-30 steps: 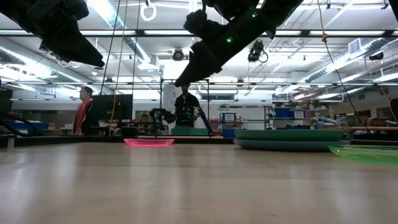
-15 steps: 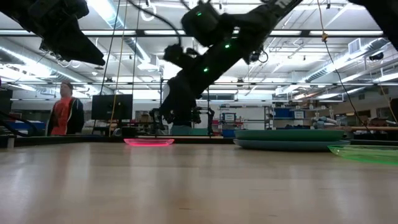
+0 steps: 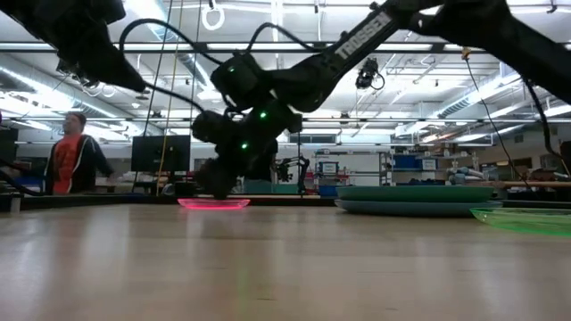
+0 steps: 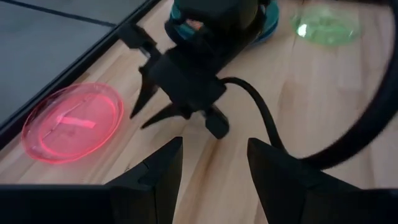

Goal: Stack plastic plates
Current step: Stack the pink plate on the orange plate

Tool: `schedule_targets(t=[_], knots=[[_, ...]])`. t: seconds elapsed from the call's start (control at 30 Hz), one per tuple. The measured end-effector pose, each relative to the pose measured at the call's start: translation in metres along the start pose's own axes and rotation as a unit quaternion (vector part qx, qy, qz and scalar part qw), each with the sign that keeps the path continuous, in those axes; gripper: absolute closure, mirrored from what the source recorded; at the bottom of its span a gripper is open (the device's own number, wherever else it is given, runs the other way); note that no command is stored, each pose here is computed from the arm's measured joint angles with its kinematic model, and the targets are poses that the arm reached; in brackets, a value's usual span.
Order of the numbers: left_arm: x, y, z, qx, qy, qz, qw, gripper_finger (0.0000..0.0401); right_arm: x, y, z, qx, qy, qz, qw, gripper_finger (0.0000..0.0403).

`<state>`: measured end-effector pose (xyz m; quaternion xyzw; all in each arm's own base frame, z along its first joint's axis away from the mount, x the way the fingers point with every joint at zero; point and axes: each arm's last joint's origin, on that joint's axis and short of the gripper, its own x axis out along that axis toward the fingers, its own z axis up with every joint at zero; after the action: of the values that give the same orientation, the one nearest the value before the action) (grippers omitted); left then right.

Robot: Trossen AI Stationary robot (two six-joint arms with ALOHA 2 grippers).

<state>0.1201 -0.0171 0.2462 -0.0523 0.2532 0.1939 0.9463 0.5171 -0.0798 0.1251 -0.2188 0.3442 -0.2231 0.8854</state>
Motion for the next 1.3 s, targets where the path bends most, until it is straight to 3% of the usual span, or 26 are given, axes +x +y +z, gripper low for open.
schedule_targets(t=[0.13, 0.33, 0.6, 0.97, 1.3], knots=[[0.001, 0.001, -0.004, 0.006, 0.018, 0.01, 1.0, 0.0213, 0.01, 0.002, 0.005, -0.019, 0.021, -0.03, 0.999, 0.0301], [0.001, 0.003, -0.008, 0.013, 0.035, 0.02, 0.999, 0.0213, 0.021, 0.002, 0.014, -0.019, 0.043, -0.023, 0.999, 0.0276], [-0.001, 0.005, -0.007, -0.034, 0.04, 0.035, 0.998, 0.0213, 0.026, -0.01, 0.017, -0.003, 0.042, -0.022, 0.999, 0.0221], [-0.008, 0.014, 0.003, -0.097, -0.053, 0.178, 0.978, 0.0214, 0.034, -0.025, 0.006, 0.039, 0.059, -0.006, 0.997, 0.0222], [-0.008, 0.022, 0.002, -0.122, -0.072, 0.241, 0.96, 0.0214, 0.029, -0.019, 0.006, 0.034, 0.075, 0.003, 0.997, 0.0236]])
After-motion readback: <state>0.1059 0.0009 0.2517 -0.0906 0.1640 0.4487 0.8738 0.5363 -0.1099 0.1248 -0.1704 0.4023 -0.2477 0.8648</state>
